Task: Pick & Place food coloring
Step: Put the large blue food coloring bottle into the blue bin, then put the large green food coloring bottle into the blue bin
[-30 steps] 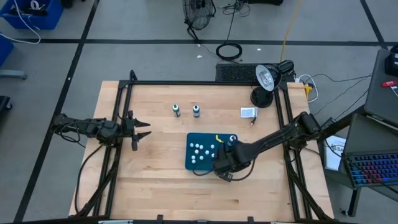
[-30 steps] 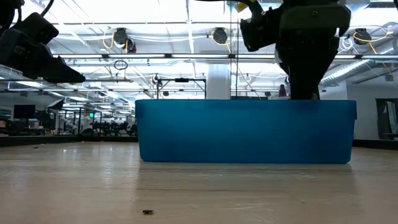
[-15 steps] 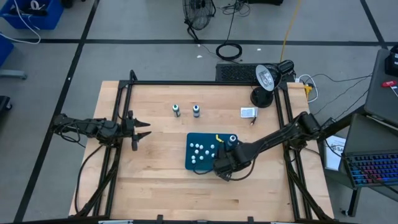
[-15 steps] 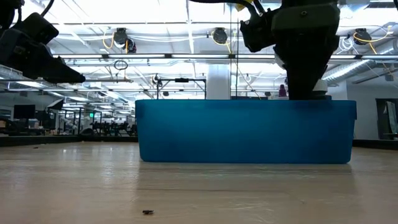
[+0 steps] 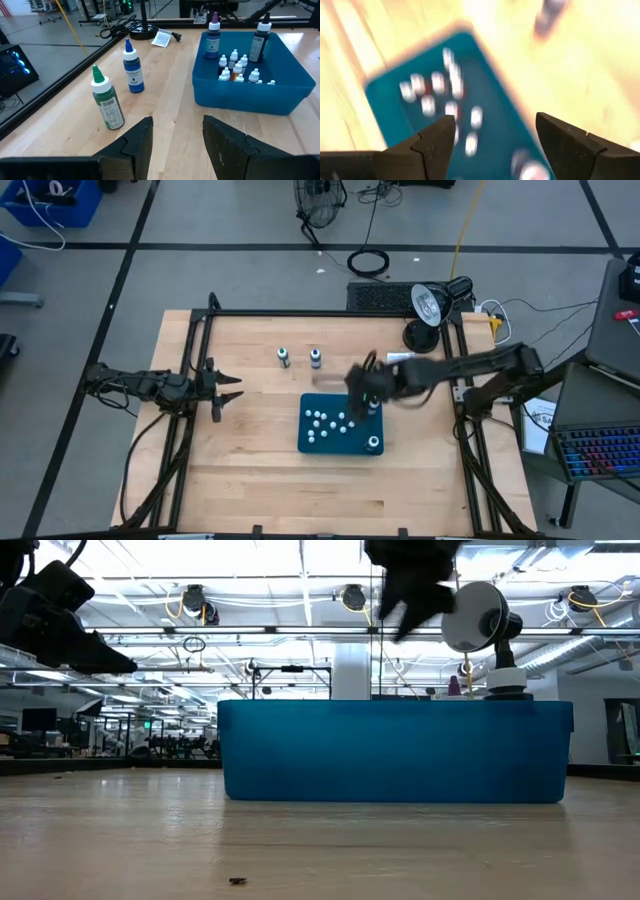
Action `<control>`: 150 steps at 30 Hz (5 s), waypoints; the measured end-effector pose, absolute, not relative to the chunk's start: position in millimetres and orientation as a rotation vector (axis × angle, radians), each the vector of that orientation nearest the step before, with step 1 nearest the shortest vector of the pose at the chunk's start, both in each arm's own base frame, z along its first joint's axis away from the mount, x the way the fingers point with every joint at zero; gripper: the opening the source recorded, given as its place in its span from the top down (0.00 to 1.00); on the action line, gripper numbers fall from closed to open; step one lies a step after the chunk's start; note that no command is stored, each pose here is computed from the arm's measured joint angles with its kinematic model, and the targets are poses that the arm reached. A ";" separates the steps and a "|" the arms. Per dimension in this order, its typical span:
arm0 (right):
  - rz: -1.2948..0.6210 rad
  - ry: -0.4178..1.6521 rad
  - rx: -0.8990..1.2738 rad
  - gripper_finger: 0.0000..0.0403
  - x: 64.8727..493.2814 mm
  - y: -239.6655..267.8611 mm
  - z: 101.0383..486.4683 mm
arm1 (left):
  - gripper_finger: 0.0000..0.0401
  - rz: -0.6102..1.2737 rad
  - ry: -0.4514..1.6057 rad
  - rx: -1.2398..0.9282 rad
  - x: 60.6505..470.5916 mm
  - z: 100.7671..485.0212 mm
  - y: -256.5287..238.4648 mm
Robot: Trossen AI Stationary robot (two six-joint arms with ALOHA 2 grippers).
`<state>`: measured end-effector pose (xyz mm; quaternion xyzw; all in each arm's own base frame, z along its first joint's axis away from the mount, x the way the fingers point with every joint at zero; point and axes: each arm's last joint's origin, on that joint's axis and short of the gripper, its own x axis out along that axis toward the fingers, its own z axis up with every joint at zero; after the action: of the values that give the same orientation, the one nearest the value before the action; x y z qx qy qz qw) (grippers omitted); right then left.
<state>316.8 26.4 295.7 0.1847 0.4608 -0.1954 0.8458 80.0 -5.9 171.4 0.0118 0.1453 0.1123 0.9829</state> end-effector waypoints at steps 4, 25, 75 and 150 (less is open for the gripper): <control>-0.339 0.735 0.249 0.34 328.5 -9.4 320.6 | 0.56 0.226 0.292 0.024 80.0 171.4 -5.9; -0.271 0.997 -0.052 0.35 417.1 -119.0 275.3 | 0.56 0.226 0.292 0.024 80.1 171.3 -5.9; -0.208 1.048 0.007 0.69 376.0 -42.8 326.9 | 0.56 0.226 0.292 0.024 80.1 171.3 -5.9; -0.194 0.579 -0.087 0.38 449.0 -101.5 315.3 | 0.56 0.225 0.292 0.023 80.1 171.4 -5.9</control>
<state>449.0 -101.5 315.3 -0.0426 0.2847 -0.0954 0.9529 80.1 -5.9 171.4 0.0116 0.1450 0.1121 0.9830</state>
